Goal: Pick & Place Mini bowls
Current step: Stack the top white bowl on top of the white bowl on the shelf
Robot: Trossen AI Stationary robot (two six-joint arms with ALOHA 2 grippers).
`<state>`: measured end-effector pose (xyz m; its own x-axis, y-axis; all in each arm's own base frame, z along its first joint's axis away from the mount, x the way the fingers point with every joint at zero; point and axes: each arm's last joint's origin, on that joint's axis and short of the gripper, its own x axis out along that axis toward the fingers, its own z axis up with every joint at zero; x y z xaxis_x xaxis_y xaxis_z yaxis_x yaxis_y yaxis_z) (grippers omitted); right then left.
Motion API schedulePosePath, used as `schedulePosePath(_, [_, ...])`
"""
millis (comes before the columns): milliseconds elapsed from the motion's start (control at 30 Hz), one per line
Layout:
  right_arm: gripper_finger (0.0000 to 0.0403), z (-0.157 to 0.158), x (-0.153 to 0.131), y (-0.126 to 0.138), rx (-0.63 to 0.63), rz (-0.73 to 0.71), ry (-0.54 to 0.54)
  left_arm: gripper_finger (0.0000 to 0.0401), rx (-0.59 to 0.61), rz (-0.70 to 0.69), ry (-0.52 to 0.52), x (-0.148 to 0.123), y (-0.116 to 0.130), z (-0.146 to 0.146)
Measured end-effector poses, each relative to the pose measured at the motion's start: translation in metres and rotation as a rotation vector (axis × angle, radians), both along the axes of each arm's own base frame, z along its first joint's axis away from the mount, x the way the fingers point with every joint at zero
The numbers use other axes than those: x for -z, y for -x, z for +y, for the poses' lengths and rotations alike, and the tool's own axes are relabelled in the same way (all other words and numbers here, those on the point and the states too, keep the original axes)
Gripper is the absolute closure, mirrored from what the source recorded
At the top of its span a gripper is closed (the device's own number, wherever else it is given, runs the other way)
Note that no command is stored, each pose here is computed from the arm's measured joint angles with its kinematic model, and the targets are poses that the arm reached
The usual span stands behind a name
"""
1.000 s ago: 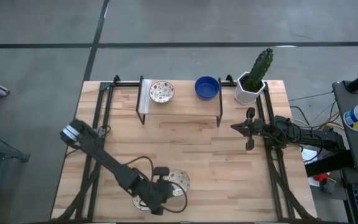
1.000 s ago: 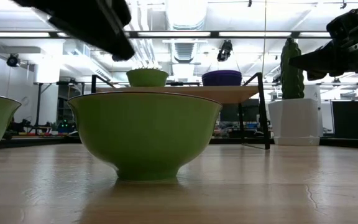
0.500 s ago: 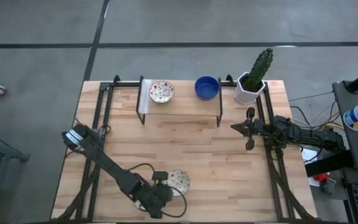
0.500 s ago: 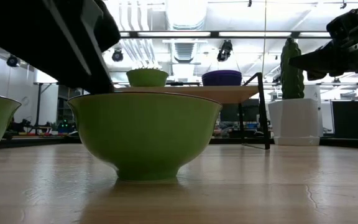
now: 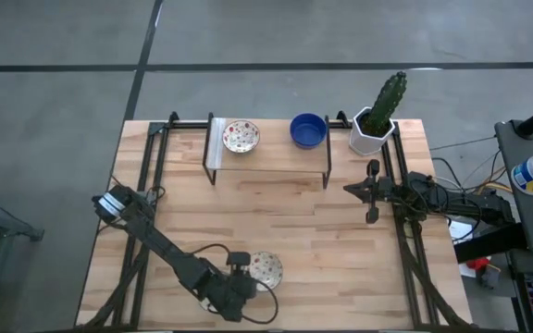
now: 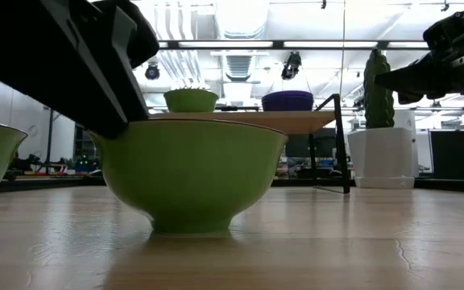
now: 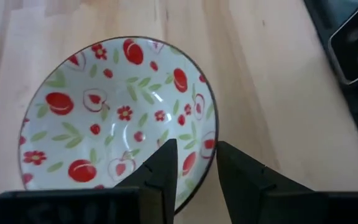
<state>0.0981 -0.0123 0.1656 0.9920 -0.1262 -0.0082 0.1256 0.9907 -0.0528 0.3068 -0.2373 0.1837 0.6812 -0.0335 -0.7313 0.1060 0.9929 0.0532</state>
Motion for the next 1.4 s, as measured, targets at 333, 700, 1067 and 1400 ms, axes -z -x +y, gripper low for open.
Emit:
schedulePosePath(333, [0.0394,0.000,0.000,0.000,0.000,0.000,0.000,0.0295,-0.016,0.021,-0.041,0.002,-0.001,0.006])
schedulePosePath(700, [0.0394,0.000,0.000,0.000,0.000,0.000,0.002,0.0295,0.005,0.006,-0.043,0.001,-0.005,0.008])
schedulePosePath(1067, [0.0394,0.000,0.000,0.000,0.000,0.000,0.000,0.0295,0.097,0.032,-0.062,0.001,-0.004,0.007])
schedulePosePath(1400, [0.0394,0.000,0.000,0.000,0.000,0.000,0.001,0.0295,0.143,0.053,-0.200,0.004,-0.004,0.014])
